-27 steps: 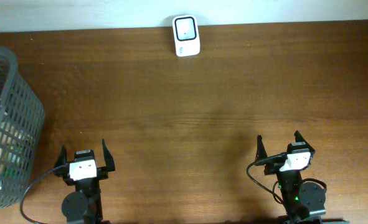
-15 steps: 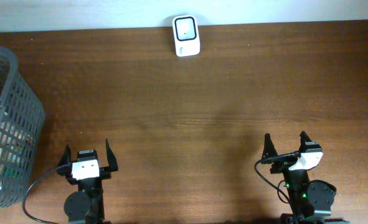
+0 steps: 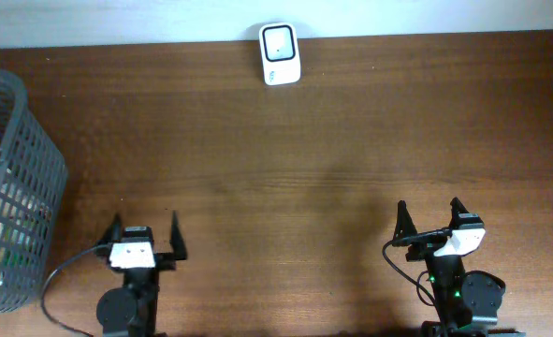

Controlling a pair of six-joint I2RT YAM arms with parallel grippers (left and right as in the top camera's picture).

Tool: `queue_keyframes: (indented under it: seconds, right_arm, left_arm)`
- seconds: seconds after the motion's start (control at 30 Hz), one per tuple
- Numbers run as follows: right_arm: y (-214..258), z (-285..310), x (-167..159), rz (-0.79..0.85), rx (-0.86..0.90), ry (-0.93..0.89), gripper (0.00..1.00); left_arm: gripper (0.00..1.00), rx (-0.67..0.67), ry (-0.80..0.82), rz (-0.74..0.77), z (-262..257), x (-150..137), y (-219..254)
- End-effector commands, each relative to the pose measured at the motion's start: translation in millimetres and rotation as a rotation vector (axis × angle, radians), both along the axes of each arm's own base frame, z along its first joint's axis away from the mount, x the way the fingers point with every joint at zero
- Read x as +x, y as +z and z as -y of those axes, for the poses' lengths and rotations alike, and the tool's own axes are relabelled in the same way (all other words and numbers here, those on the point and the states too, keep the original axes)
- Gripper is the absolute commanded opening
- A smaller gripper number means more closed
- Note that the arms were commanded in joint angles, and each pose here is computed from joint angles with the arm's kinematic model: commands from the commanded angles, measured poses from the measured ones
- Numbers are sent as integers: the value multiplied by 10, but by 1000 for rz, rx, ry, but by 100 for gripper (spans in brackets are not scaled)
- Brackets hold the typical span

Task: Scan the item barcode
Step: 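Raise the left gripper and swing it toward the grey basket, then grasp the beige snack bag in the basket with the left gripper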

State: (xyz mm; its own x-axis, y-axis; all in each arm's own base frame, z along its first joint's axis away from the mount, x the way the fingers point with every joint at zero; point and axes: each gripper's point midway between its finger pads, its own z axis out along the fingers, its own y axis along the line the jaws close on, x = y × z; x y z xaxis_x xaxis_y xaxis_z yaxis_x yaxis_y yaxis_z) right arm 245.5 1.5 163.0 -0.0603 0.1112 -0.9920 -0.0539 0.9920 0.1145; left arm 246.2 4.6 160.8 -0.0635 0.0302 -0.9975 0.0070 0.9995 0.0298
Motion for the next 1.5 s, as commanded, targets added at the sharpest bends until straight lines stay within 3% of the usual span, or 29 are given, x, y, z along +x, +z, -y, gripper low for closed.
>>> queue_keyframes:
  seconds: [0.0,0.07,0.17,0.3,0.37,0.57,0.73,0.9,1.0,1.17,1.23,1.33,1.47]
  right_arm:
    - [-40,-25,0,-12,10,17,98]
    - [-40,-25,0,-12,10,17,98]
    - [-40,-26,0,-12,10,17,98]
    - [-40,-26,0,-12,10,17,98]
    - [-40,-26,0,-12,10,17,98]
    - [-40,-25,0,-12,10,17,98]
    - [-40,-25,0,-12,10,17,98]
    - [-40,-26,0,-12,10,17,98]
    - [-40,-26,0,-12,10,17,98]
    - [-40,-25,0,-12,10,17,98]
    - [-40,-25,0,-12,10,17,99]
    - [-40,-26,0,-12,10,17,98]
    - [-40,-26,0,-12,10,17,98]
  left_arm:
    - [99,-198,-493,-26,832,-215,54]
    - [99,-177,-502,51,833,-214,232]
    - [99,-277,-505,64,836,-233,379]
    - [99,-262,-316,82,552,-260,882]
    - [99,-171,-159,49,302,-278,1408]
    - [99,24,241,-219,-417,26,2504]
    - [99,104,785,-427,-1484,-72,3384]
    - [99,-114,870,-632,-2401,34,2852]
    - [99,-177,936,-736,-2784,-11,2515]
    - [99,-190,956,-664,-3029,152,2538]
    - [99,-232,922,-764,-3057,231,2214]
    - [99,-341,1043,-997,-3415,131,1319]
    - [99,-455,952,-1089,-3503,178,532]
